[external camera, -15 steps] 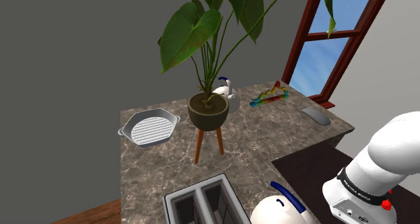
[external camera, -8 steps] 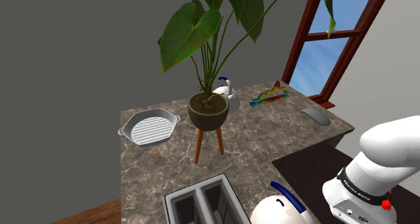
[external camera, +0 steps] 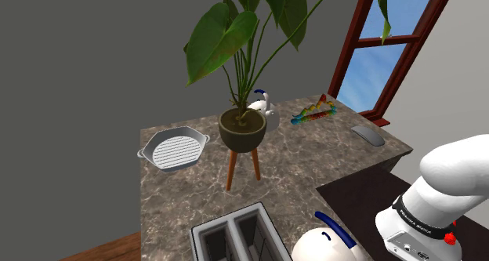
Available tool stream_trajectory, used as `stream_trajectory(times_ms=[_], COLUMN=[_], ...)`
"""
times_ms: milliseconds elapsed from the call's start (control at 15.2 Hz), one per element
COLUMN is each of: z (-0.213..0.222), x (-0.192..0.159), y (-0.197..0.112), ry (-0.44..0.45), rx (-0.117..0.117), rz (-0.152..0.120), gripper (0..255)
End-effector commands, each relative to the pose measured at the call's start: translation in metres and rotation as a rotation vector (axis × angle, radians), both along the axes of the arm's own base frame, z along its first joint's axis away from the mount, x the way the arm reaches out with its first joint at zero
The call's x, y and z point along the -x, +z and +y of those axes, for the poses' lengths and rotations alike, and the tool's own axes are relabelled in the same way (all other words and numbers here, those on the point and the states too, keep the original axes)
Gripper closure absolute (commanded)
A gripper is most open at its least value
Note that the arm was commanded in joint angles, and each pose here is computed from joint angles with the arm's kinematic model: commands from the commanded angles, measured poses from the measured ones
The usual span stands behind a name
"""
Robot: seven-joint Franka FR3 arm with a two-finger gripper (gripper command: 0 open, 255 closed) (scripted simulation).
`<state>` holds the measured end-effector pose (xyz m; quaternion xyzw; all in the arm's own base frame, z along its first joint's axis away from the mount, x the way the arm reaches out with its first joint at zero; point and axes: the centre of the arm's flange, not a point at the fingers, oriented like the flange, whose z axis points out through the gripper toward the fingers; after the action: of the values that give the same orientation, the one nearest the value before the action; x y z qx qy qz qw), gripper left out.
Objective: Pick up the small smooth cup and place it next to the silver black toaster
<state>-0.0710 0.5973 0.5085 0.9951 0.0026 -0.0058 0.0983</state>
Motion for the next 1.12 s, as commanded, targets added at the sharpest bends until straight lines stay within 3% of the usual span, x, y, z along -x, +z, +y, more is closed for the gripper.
stream_trajectory(times_ms=[0,1056], z=[0.000,0.000], x=[0.000,0.000], y=[-0.011,-0.096], ry=[0.000,0.000], rx=[-0.001,-0.001], rz=[0.000,0.000], gripper=[255,255])
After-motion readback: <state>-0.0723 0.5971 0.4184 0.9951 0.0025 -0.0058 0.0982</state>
